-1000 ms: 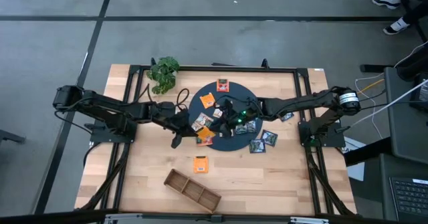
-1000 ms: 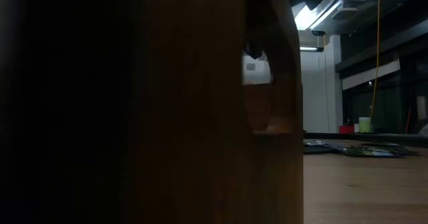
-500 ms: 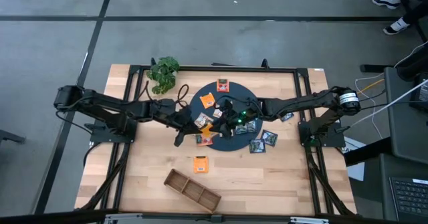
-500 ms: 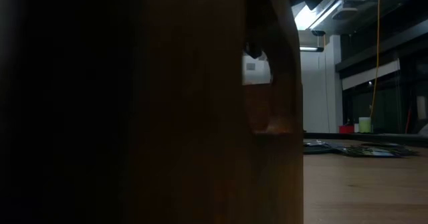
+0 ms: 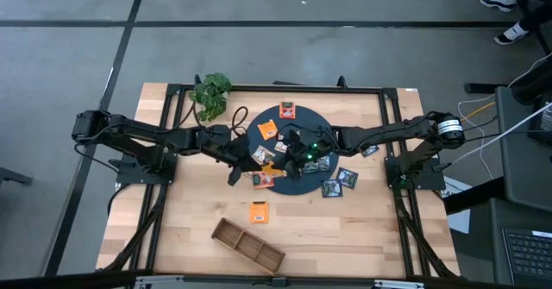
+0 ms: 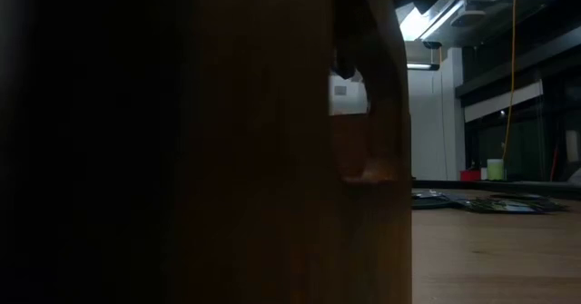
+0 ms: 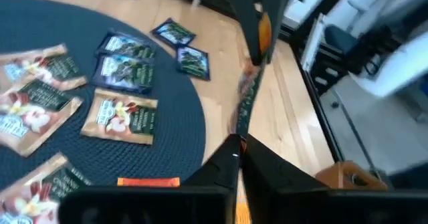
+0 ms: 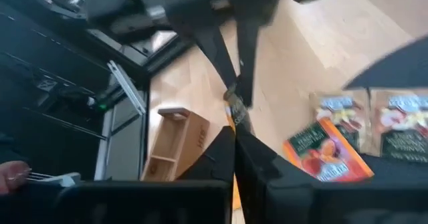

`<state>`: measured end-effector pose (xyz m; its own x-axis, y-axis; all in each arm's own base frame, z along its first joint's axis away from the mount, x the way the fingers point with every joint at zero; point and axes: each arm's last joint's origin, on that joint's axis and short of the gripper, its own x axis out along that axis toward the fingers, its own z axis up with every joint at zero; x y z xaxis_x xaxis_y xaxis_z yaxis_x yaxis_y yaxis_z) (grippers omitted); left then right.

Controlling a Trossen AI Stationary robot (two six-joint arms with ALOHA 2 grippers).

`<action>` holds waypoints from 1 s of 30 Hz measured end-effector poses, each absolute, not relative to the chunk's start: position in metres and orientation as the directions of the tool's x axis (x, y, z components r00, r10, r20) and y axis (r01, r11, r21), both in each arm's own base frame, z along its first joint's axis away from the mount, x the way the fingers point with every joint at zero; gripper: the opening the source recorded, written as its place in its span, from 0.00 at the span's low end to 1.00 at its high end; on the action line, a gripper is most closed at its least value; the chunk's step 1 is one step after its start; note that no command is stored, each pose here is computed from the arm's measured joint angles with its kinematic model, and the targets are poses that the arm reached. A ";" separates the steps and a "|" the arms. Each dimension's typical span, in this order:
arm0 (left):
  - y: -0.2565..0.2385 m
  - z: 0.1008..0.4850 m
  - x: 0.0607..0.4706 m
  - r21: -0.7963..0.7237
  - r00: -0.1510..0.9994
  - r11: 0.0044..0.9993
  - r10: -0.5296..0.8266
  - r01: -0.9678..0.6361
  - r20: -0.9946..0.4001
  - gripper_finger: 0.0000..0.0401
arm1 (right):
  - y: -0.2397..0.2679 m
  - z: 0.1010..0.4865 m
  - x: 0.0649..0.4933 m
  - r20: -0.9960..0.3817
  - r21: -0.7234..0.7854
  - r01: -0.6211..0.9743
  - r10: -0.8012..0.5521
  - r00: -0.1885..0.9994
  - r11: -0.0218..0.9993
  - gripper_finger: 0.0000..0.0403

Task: Pick & Place Tea
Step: Put the orange tea bag into the left section of the wooden organizer

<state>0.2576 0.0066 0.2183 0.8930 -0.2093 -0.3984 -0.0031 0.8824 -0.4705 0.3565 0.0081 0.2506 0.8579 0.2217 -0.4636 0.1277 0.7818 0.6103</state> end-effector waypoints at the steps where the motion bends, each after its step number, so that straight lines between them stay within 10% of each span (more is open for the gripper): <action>1: 0.008 0.218 0.257 -0.502 0.893 0.865 -0.203 -0.028 -0.401 0.04 | 0.008 0.249 0.356 -0.482 0.605 0.142 0.219 0.848 0.784 0.02; 9: 0.019 0.216 0.256 -0.698 0.891 0.690 -0.178 -0.190 -0.418 0.16 | 0.008 0.238 0.349 -0.601 0.447 0.261 0.070 0.796 0.856 0.01; 15: 0.034 0.214 0.255 -0.869 0.896 0.247 -0.010 -0.428 -0.444 0.30 | 0.015 0.236 0.347 -0.612 0.188 0.359 -0.177 0.771 0.914 0.01; 22: 0.052 0.216 0.254 -0.902 0.901 -0.163 0.110 -0.399 -0.419 0.39 | 0.024 0.246 0.351 -0.477 -0.160 0.333 -0.368 0.798 0.929 0.00; 30: 0.061 0.226 0.256 -0.918 0.920 -0.312 0.226 -0.243 -0.320 0.40 | 0.021 0.247 0.349 -0.441 -0.337 0.357 -0.481 0.757 0.871 0.00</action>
<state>0.2563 0.0607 0.2256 0.9201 0.2255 -0.3203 -0.2431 -0.3124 -0.9183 0.3495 0.0210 0.2473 0.7573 -0.4812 -0.4414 0.3574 0.8712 -0.3365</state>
